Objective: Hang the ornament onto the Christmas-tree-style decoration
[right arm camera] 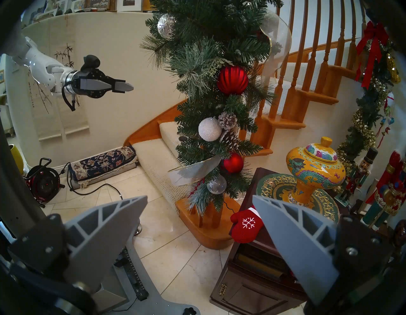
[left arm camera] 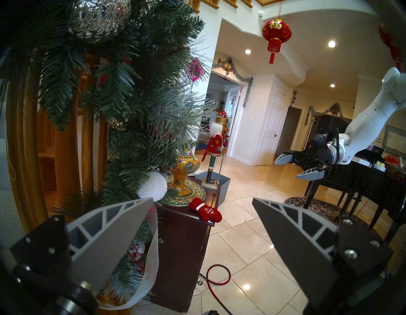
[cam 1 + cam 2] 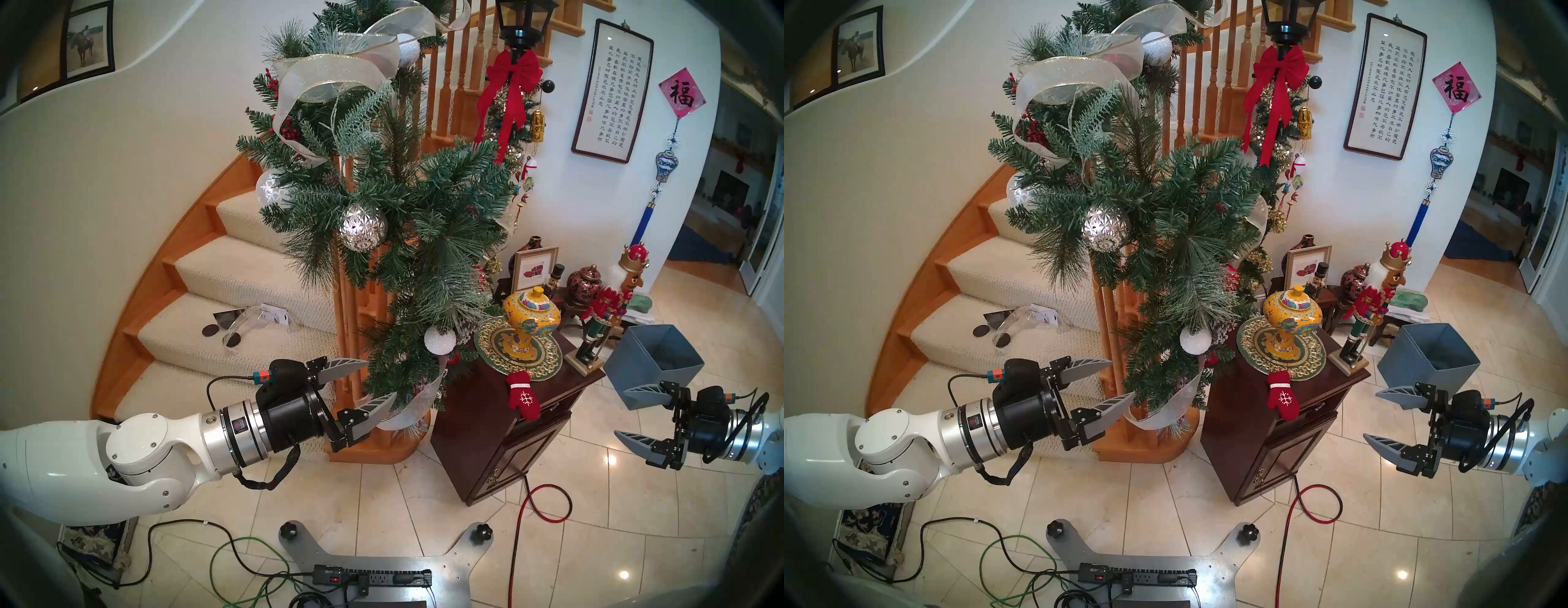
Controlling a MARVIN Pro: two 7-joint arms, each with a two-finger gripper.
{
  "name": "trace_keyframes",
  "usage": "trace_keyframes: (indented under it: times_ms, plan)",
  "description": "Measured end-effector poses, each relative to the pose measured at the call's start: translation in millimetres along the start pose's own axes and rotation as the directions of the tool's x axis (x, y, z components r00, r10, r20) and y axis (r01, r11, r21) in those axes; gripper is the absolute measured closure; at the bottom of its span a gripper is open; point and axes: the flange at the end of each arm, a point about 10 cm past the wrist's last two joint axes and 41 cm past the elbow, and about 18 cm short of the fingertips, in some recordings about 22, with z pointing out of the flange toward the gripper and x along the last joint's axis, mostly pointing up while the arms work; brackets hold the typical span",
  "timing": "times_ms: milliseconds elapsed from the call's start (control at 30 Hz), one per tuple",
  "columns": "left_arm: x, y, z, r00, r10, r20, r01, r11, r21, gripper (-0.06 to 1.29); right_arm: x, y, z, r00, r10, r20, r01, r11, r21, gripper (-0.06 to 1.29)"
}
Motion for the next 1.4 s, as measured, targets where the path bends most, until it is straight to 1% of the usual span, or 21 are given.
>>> trace_keyframes:
  times_ms: [1000, 1400]
  plan:
    - [-0.3, 0.2, 0.0, 1.0, -0.001, 0.001, 0.001, 1.0, 0.0, 0.0, -0.2, 0.0, 0.2, 1.0, 0.001, 0.002, -0.001, 1.0, 0.001, -0.02]
    - [-0.4, 0.2, -0.1, 1.0, -0.001, 0.001, 0.001, 1.0, 0.0, 0.0, -7.4, -0.6, 7.8, 0.998, 0.034, 0.045, -0.035, 0.999, 0.011, -0.02]
